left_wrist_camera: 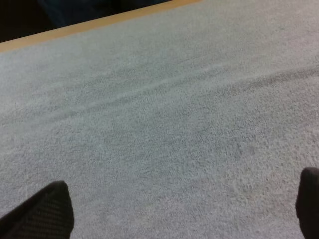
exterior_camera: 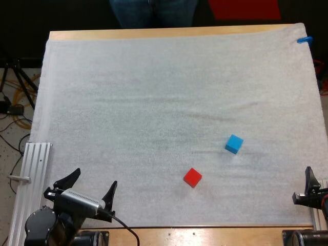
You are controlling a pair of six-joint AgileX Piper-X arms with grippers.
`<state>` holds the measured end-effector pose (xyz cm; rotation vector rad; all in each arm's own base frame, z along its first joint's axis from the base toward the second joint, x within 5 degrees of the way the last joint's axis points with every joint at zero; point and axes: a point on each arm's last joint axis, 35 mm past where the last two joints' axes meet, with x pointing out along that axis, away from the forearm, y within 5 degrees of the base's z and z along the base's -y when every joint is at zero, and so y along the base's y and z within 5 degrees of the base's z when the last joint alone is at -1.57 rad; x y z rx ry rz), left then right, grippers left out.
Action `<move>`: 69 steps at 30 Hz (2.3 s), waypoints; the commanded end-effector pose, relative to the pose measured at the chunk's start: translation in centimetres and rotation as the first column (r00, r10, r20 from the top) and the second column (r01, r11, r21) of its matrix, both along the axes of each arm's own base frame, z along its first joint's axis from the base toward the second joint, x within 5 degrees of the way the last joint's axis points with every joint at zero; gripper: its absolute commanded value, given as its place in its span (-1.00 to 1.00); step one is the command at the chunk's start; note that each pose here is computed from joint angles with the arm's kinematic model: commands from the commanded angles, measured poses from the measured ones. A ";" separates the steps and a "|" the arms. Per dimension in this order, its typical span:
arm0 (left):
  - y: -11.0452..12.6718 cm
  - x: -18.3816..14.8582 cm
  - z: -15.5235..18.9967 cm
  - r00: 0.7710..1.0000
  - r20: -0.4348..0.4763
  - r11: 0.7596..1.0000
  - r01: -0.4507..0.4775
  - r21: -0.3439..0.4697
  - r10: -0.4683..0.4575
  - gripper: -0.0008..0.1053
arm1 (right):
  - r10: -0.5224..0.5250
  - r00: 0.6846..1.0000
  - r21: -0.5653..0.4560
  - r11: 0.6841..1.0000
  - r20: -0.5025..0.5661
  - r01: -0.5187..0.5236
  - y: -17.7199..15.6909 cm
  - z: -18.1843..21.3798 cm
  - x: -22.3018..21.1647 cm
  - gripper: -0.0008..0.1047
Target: Stack red cube on blue cube
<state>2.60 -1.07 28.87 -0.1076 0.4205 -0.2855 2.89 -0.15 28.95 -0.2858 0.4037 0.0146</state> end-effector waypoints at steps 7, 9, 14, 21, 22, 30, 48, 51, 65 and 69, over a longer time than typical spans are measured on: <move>0.0 0.2 0.2 1.000 0.004 1.000 0.010 -0.013 -0.010 0.65 | 0.003 1.000 -0.005 1.000 -0.005 -0.003 0.0 0.1 0.2 0.11; -0.1 0.2 0.2 1.000 0.005 1.000 0.019 -0.017 -0.019 0.65 | 0.002 1.000 -0.004 1.000 -0.005 -0.002 0.0 0.1 0.2 0.11; -0.1 0.2 0.3 1.000 0.000 0.999 0.011 -0.046 -0.011 0.65 | 0.010 1.000 -0.009 1.000 -0.005 -0.010 0.0 0.1 0.2 0.11; -0.2 -0.1 1.2 1.000 0.018 0.993 0.007 -0.114 -0.005 0.65 | 0.015 1.000 -0.010 1.000 -0.005 -0.015 0.0 1.6 0.3 0.11; -0.2 -0.1 1.4 1.000 0.023 0.993 0.007 -0.114 -0.005 0.65 | 0.020 1.000 -0.008 1.000 -0.011 -0.020 0.1 1.8 0.4 0.11; -0.6 0.2 4.5 0.984 0.018 0.982 0.180 -0.061 -0.179 0.65 | 0.135 0.989 0.048 0.990 -0.055 -0.133 0.5 4.9 2.0 0.11; -2.7 1.9 9.9 0.837 -0.125 0.846 0.533 -0.033 -0.533 0.65 | 0.374 0.901 0.047 0.926 -0.221 -0.374 2.2 10.3 4.4 0.11; -2.7 1.9 10.1 0.837 -0.116 0.844 0.536 -0.032 -0.536 0.65 | 0.423 0.873 0.050 0.904 -0.242 -0.424 2.8 10.7 5.0 0.11; -2.7 1.9 10.1 0.836 -0.116 0.844 0.536 -0.032 -0.535 0.65 | 0.686 0.617 0.074 0.689 -0.386 -0.721 9.9 11.4 8.9 0.11; -2.7 1.9 10.1 0.836 -0.116 0.844 0.536 -0.032 -0.535 0.65 | 0.705 0.517 0.057 0.616 -0.485 -0.786 13.5 9.7 9.8 0.23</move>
